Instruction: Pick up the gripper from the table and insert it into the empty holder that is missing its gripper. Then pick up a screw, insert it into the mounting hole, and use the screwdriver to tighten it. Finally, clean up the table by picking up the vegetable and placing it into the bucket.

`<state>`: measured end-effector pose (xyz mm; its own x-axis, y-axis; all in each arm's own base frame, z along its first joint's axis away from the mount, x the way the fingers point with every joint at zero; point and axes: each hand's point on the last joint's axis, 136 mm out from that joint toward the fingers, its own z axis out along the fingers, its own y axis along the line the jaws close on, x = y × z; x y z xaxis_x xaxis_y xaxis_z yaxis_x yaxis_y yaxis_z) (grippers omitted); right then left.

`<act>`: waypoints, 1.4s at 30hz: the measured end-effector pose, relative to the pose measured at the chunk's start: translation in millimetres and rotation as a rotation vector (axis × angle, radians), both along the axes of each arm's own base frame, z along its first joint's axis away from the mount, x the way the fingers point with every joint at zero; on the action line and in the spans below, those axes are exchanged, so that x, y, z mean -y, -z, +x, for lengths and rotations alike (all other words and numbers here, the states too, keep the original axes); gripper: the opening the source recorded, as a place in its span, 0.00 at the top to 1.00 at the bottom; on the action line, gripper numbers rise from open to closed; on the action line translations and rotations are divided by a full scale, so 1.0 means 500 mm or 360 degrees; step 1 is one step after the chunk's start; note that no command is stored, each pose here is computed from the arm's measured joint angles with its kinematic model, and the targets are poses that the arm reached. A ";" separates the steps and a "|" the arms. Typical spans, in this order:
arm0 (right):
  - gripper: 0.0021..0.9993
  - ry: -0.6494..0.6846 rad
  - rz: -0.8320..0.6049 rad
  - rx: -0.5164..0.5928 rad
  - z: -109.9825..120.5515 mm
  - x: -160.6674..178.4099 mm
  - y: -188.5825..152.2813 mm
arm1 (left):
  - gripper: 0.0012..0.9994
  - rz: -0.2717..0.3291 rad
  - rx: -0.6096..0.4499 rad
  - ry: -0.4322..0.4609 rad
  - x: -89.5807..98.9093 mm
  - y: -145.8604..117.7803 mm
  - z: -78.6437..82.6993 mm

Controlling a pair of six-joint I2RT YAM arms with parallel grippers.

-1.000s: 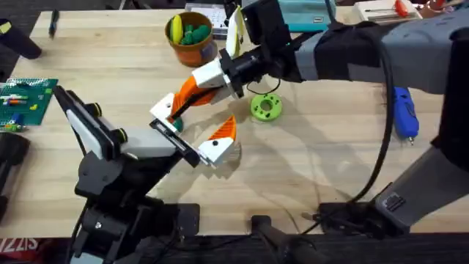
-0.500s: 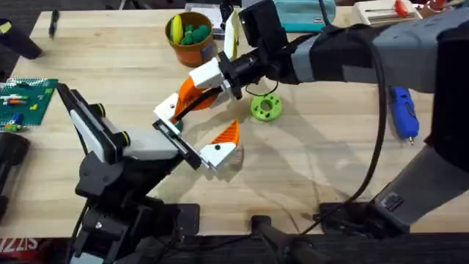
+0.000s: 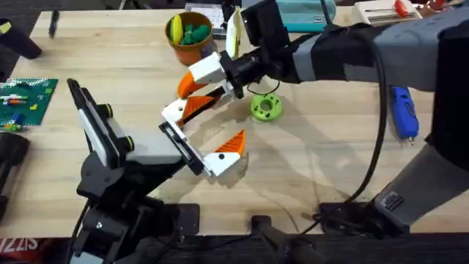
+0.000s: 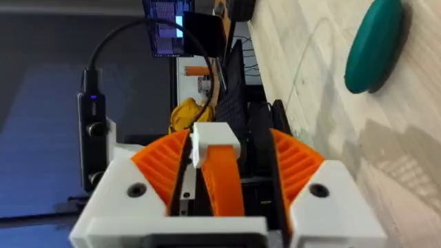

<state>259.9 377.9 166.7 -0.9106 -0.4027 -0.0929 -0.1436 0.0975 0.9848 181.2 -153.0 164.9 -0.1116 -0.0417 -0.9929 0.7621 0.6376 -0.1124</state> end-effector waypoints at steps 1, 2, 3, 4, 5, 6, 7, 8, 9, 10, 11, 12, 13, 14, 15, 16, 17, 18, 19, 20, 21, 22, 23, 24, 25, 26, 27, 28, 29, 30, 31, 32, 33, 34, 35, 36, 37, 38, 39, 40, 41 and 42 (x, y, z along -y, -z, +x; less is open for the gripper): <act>0.34 0.0000 0.0000 0.0001 0.000 0.000 0.000 | 0.01 0.0000 0.0000 0.0011 0.002 0.000 -0.002; 0.32 0.0000 0.0001 0.0001 0.000 0.000 0.000 | 0.01 -0.0001 0.0000 0.0019 0.003 0.000 -0.003; 0.29 0.0002 -0.0001 -0.0002 0.001 0.001 0.000 | 0.01 -0.0001 0.0000 0.0024 0.003 0.000 -0.004; 0.23 0.0005 -0.0002 -0.0004 0.002 0.002 0.000 | 0.01 -0.0001 0.0000 0.0026 0.004 0.000 -0.004; 0.15 0.0009 -0.0002 -0.0004 0.004 0.002 0.000 | 0.01 -0.0001 0.0000 0.0028 0.004 0.000 -0.005; 0.07 0.0012 -0.0001 -0.0001 0.006 0.004 0.000 | 0.01 -0.0001 0.0000 0.0030 0.004 0.000 -0.005; 0.02 0.0017 0.0001 0.0002 0.008 0.005 0.000 | 0.01 -0.0001 -0.0001 0.0031 0.004 0.000 -0.005; 0.01 0.0024 0.0001 0.0002 0.011 0.007 0.000 | 0.01 -0.0001 -0.0001 0.0032 0.004 0.000 -0.005; 0.01 0.0034 -0.0002 0.0003 0.015 0.010 0.001 | 0.01 -0.0001 -0.0001 0.0034 0.005 0.000 -0.006; 0.01 0.0046 -0.0006 0.0005 0.019 0.011 0.001 | 0.01 -0.0001 -0.0001 0.0035 0.005 0.000 -0.006; 0.01 0.0060 -0.0011 0.0009 0.023 0.012 0.003 | 0.01 -0.0001 -0.0001 0.0037 0.005 0.000 -0.006; 0.01 0.0078 -0.0018 0.0018 0.029 0.014 0.005 | 0.01 -0.0001 -0.0001 0.0037 0.005 0.000 -0.006; 0.01 0.0101 -0.0025 0.0030 0.036 0.014 0.007 | 0.01 -0.0001 -0.0001 0.0037 0.005 0.000 -0.006; 0.01 0.0128 -0.0033 0.0049 0.044 0.015 0.009 | 0.01 -0.0001 -0.0001 0.0037 0.005 0.000 -0.006; 0.01 0.0164 -0.0040 0.0077 0.055 0.015 0.011 | 0.01 -0.0001 -0.0001 0.0038 0.005 0.000 -0.006; 0.01 0.0201 -0.0049 0.0105 0.066 0.015 0.013 | 0.01 -0.0001 -0.0001 0.0038 0.005 0.000 -0.006; 0.01 0.0242 -0.0058 0.0138 0.078 0.014 0.015 | 0.01 -0.0001 -0.0001 0.0038 0.005 0.000 -0.006; 0.01 0.0287 -0.0069 0.0170 0.091 0.015 0.017 | 0.01 -0.0001 -0.0001 0.0038 0.005 0.000 -0.006; 0.01 0.0338 -0.0084 0.0202 0.106 0.016 0.020 | 0.01 -0.0001 -0.0001 0.0038 0.005 0.000 -0.006; 0.01 0.0389 -0.0102 0.0229 0.120 0.018 0.024 | 0.01 -0.0001 -0.0001 0.0038 0.005 0.000 -0.006; 0.01 0.0434 -0.0122 0.0250 0.133 0.021 0.028 | 0.01 -0.0001 -0.0001 0.0038 0.005 0.000 -0.006; 0.01 0.0474 -0.0142 0.0266 0.144 0.024 0.032 | 0.01 -0.0001 -0.0001 0.0038 0.005 0.000 -0.006; 0.01 0.0514 -0.0162 0.0285 0.155 0.028 0.036 | 0.01 -0.0001 -0.0001 0.0038 0.005 0.000 -0.006; 0.01 0.0550 -0.0180 0.0309 0.165 0.031 0.040 | 0.01 -0.0001 -0.0001 0.0038 0.005 0.000 -0.006; 0.01 0.0584 -0.0197 0.0334 0.176 0.036 0.043 | 0.01 -0.0001 -0.0001 0.0038 0.005 0.000 -0.006; 0.00 0.0616 -0.0231 0.0350 0.185 0.042 0.048 | 0.01 -0.0001 -0.0001 0.0038 0.005 0.000 -0.006; 0.00 0.0685 -0.0409 0.0379 0.194 0.076 0.062 | 0.01 -0.0001 -0.0001 0.0040 0.006 0.000 -0.007; 0.00 0.0695 -0.0491 0.0393 0.190 0.090 0.064 | 0.01 -0.0002 -0.0001 0.0042 0.006 0.000 -0.007; 0.00 0.0701 -0.0563 0.0423 0.187 0.105 0.062 | 0.01 -0.0002 -0.0001 0.0043 0.006 0.000 -0.007; 0.00 0.0705 -0.0623 0.0471 0.186 0.119 0.054 | 0.01 -0.0002 -0.0001 0.0044 0.006 0.000 -0.007; 0.00 0.0703 -0.0689 0.0530 0.183 0.133 0.044 | 0.01 -0.0002 -0.0001 0.0047 0.006 0.000 -0.008; 0.00 0.0699 -0.0752 0.0595 0.180 0.148 0.032 | 0.01 -0.0002 -0.0001 0.0049 0.007 0.000 -0.008; 0.00 0.0696 -0.0802 0.0665 0.178 0.161 0.019 | 0.01 -0.0002 -0.0001 0.0049 0.007 0.000 -0.008; 0.00 0.0695 -0.0851 0.0735 0.176 0.174 0.005 | 0.01 -0.0002 -0.0001 0.0050 0.007 0.000 -0.008; 0.00 0.0696 -0.0904 0.0800 0.172 0.189 -0.007 | 0.01 -0.0002 -0.0001 0.0050 0.007 0.000 -0.009; 0.00 0.0699 -0.0954 0.0856 0.168 0.203 -0.018 | 0.01 -0.0002 -0.0001 0.0051 0.007 0.000 -0.009; 0.00 0.0705 -0.1012 0.0903 0.162 0.220 -0.027 | 0.01 -0.0002 -0.0001 0.0052 0.007 0.000 -0.009; 0.00 0.0709 -0.1079 0.0939 0.155 0.238 -0.033 | 0.01 -0.0002 -0.0001 0.0054 0.007 0.000 -0.009; 0.00 0.0712 -0.1147 0.0968 0.146 0.258 -0.037 | 0.01 -0.0002 -0.0001 0.0055 0.008 0.000 -0.009; 0.00 0.0717 -0.1214 0.1000 0.138 0.277 -0.042 | 0.01 -0.0002 -0.0001 0.0055 0.008 0.000 -0.009; 0.00 0.0719 -0.1273 0.1034 0.130 0.296 -0.048 | 0.01 -0.0002 -0.0001 0.0056 0.008 0.000 -0.009; 0.00 0.0717 -0.1324 0.1066 0.122 0.313 -0.054 | 0.01 -0.0002 -0.0001 0.0056 0.008 0.000 -0.009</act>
